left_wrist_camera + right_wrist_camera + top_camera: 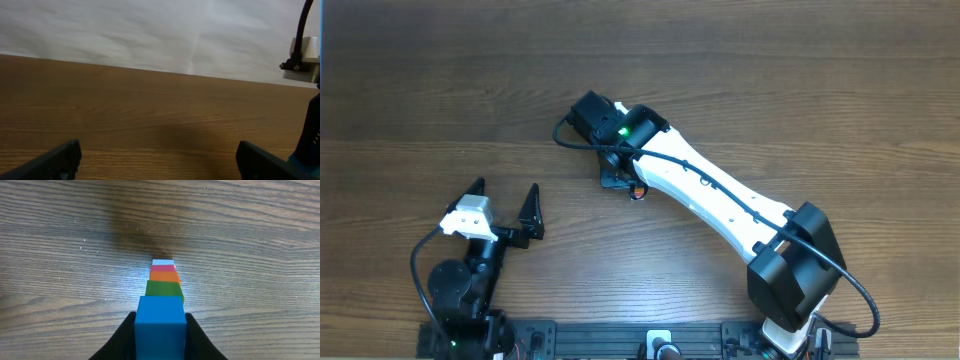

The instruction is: Stack Cubes

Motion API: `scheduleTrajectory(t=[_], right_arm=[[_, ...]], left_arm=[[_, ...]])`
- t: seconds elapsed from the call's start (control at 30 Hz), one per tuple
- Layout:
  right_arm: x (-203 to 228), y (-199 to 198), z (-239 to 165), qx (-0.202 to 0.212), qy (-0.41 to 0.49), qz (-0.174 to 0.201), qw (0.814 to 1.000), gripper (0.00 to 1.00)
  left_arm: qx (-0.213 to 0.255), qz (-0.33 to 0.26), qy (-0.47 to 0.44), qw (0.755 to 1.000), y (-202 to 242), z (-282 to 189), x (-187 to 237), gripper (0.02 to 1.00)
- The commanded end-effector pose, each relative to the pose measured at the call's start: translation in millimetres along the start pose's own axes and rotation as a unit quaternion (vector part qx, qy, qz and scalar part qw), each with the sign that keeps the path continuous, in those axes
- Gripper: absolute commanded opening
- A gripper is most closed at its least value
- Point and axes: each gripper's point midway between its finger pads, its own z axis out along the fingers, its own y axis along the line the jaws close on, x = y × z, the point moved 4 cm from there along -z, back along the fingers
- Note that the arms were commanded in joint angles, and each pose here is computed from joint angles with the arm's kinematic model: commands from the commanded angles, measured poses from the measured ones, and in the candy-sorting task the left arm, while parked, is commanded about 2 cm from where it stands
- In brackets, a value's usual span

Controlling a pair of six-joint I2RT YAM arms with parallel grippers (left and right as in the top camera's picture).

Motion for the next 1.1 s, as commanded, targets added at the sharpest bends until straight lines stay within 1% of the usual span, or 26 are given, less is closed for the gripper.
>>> scheduleTrajectory(t=[0.03, 0.53, 0.77, 1.1], right_arm=[[-1.4, 6.3, -2.9, -0.005, -0.004, -0.007, 1.0, 0.012], [-0.9, 5.9, -1.4, -0.003, -0.002, -0.007, 1.0, 0.009], [-0.5, 5.6, -1.2, -0.002, -0.002, -0.007, 1.0, 0.025], [1.3, 4.4, 1.1, 0.001, 0.001, -0.008, 1.0, 0.117]], left_arm=[[0.007, 0.007, 0.001, 1.0, -1.8, 0.1, 1.7, 1.0], [0.007, 0.007, 0.001, 1.0, -1.8, 0.1, 1.7, 1.0], [0.007, 0.007, 0.001, 1.0, -1.8, 0.1, 1.7, 1.0], [0.007, 0.007, 0.001, 1.0, -1.9, 0.1, 1.7, 1.0]])
